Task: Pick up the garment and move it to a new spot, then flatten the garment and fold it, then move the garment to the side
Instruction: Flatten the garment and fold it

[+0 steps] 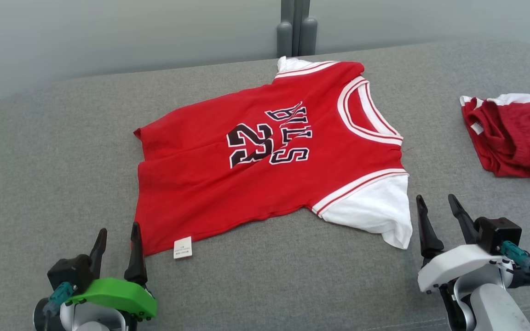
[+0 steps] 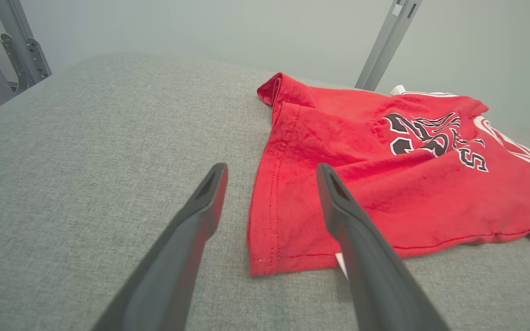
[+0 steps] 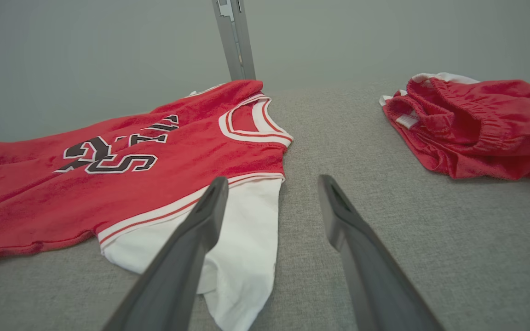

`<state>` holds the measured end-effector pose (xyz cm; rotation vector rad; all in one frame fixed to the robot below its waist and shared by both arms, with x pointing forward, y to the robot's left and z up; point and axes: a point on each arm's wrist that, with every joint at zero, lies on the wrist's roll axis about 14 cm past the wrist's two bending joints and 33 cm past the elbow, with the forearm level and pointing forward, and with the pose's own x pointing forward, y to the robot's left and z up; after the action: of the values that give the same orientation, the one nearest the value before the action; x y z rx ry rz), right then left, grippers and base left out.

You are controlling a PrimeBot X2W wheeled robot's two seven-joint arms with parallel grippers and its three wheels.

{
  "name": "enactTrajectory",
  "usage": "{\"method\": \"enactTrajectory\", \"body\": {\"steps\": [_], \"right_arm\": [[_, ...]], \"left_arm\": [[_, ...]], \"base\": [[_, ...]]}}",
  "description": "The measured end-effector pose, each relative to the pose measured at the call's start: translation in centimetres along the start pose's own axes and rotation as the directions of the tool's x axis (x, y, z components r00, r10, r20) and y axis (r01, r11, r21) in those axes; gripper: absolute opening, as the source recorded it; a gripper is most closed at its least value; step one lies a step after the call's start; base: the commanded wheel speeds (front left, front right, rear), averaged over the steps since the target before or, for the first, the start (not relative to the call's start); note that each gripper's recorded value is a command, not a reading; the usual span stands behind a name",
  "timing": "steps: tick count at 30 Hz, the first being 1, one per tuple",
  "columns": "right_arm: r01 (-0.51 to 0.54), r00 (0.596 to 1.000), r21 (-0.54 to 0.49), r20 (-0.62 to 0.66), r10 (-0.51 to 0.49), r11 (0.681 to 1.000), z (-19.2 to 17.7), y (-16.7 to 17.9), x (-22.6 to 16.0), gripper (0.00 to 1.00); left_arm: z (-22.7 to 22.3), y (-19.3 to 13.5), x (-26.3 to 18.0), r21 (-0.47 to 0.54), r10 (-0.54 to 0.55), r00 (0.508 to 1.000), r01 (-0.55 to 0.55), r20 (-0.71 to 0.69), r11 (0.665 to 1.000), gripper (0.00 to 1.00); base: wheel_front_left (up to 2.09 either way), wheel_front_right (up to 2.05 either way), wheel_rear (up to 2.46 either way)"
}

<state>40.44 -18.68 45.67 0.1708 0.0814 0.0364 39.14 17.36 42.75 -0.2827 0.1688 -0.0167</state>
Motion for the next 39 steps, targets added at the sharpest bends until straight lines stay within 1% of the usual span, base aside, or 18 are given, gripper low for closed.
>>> {"method": "enactTrajectory", "body": {"steps": [2,9,14,18,24,33,39], "right_arm": [[-0.014,1.0,-0.022,0.021,0.015,1.0,0.7,0.4,-0.2,1.0],[-0.042,0.997,-0.045,0.063,0.045,0.998,1.9,1.6,-1.2,1.0],[-0.079,0.994,-0.101,0.064,0.085,0.992,2.0,2.7,-1.8,1.0],[-0.094,0.992,-0.122,0.07,0.103,0.988,2.2,3.3,-1.9,1.0],[-0.106,0.992,-0.133,0.057,0.114,0.985,1.7,3.7,-2.2,1.0],[-0.101,0.993,-0.133,0.045,0.108,0.986,1.3,3.6,-2.2,1.0],[-0.088,0.996,-0.108,-0.02,0.087,0.99,-0.9,3.0,-2.5,1.0]], "left_arm": [[0.4,-0.1,-0.3,0.018,-0.004,1.0,0.003,0.014,1.0,1.0],[1.2,0.4,-2.1,0.045,0.019,0.999,-0.021,0.047,0.999,1.0],[1.5,1.0,-3.4,0.065,0.039,0.997,-0.043,0.063,0.997,1.0],[1.7,1.5,-4.3,0.086,0.053,0.996,-0.06,0.075,0.995,1.0],[1.9,1.5,-5.0,0.117,0.051,0.995,-0.061,0.085,0.991,1.0],[2.3,1.1,-4.9,0.125,0.045,0.994,-0.058,0.098,0.99,1.0],[1.1,0.4,-4.5,0.113,0.025,0.998,-0.031,0.058,0.993,1.0]], "base": [[0.0,0.0,0.0],[0.0,0.0,0.0],[0.0,0.0,0.0],[0.0,0.0,0.0],[0.0,0.0,0.0],[0.0,0.0,0.0],[0.0,0.0,0.0]]}}
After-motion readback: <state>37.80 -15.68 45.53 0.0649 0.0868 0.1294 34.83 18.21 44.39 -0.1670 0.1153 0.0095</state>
